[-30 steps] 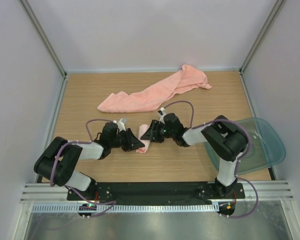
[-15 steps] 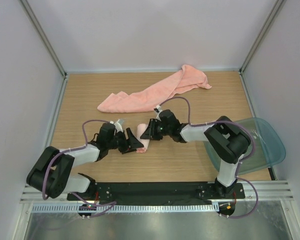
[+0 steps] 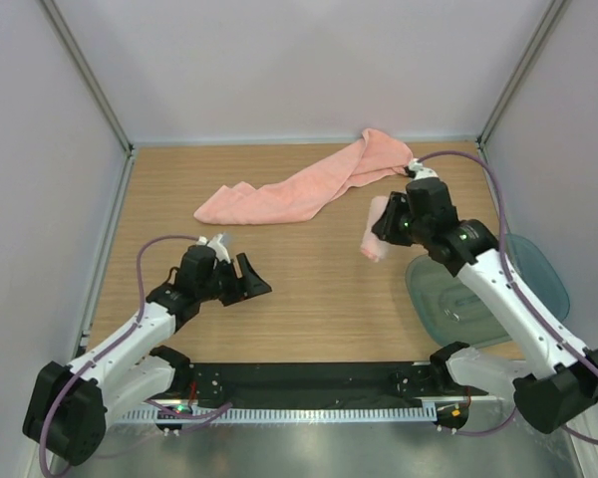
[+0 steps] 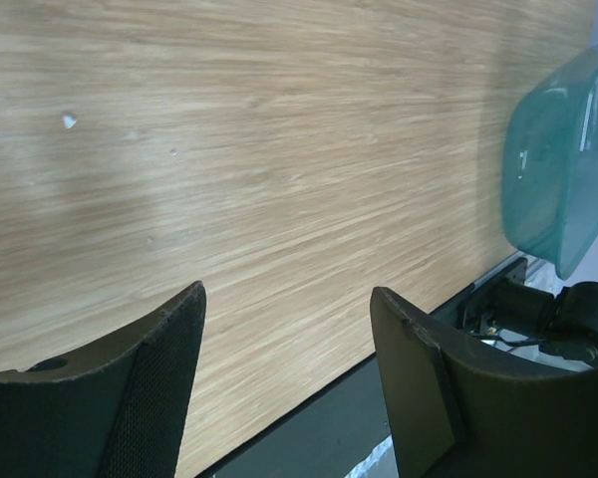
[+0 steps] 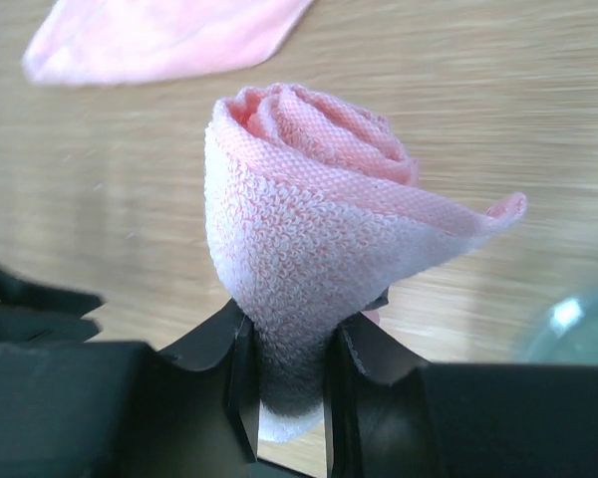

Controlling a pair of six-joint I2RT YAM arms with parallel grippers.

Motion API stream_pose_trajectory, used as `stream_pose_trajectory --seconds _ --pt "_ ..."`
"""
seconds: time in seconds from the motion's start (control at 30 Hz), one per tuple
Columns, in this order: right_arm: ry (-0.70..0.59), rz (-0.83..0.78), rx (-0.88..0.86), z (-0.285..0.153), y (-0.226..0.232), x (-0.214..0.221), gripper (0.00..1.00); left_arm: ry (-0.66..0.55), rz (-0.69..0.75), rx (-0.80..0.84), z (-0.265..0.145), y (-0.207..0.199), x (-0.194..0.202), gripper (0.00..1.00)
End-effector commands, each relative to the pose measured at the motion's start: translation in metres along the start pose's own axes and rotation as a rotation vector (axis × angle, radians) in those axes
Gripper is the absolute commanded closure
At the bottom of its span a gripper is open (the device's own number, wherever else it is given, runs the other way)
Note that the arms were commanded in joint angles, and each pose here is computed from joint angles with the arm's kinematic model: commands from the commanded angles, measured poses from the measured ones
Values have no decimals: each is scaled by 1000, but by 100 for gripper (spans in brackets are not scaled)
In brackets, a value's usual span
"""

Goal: Roll the towels
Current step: Place the rolled towel into the container

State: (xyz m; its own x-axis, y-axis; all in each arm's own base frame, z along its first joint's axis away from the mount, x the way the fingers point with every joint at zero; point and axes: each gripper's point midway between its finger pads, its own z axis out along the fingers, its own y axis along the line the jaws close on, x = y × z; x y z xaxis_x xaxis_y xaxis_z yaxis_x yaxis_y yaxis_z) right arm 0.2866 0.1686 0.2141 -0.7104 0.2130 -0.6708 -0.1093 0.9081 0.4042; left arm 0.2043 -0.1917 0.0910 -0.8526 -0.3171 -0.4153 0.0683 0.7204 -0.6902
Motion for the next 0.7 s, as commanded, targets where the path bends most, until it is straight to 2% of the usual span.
stream_pose_trajectory --seconds 0.0,0.07,0.13,0.3,0.43,0.63,0.67 --pt "107 -91 445 -55 -92 23 99 12 -1 -51 -7 3 -1 33" --pt "90 -102 649 -77 -126 20 99 23 -2 -48 -10 -2 -1 34" --pt "57 -65 748 -88 -138 17 99 26 -5 -53 -17 -6 -3 35" --pt "118 -116 924 -82 -162 20 99 -12 14 -48 -41 -24 -16 35" --pt "235 -149 988 -56 -170 31 99 -24 41 -56 -56 -34 -22 34" --pt "426 -180 937 -9 -177 77 99 -21 72 -102 -68 -31 -24 34" --pt "446 -157 872 4 -169 85 99 -21 73 -96 -68 -32 -24 34"
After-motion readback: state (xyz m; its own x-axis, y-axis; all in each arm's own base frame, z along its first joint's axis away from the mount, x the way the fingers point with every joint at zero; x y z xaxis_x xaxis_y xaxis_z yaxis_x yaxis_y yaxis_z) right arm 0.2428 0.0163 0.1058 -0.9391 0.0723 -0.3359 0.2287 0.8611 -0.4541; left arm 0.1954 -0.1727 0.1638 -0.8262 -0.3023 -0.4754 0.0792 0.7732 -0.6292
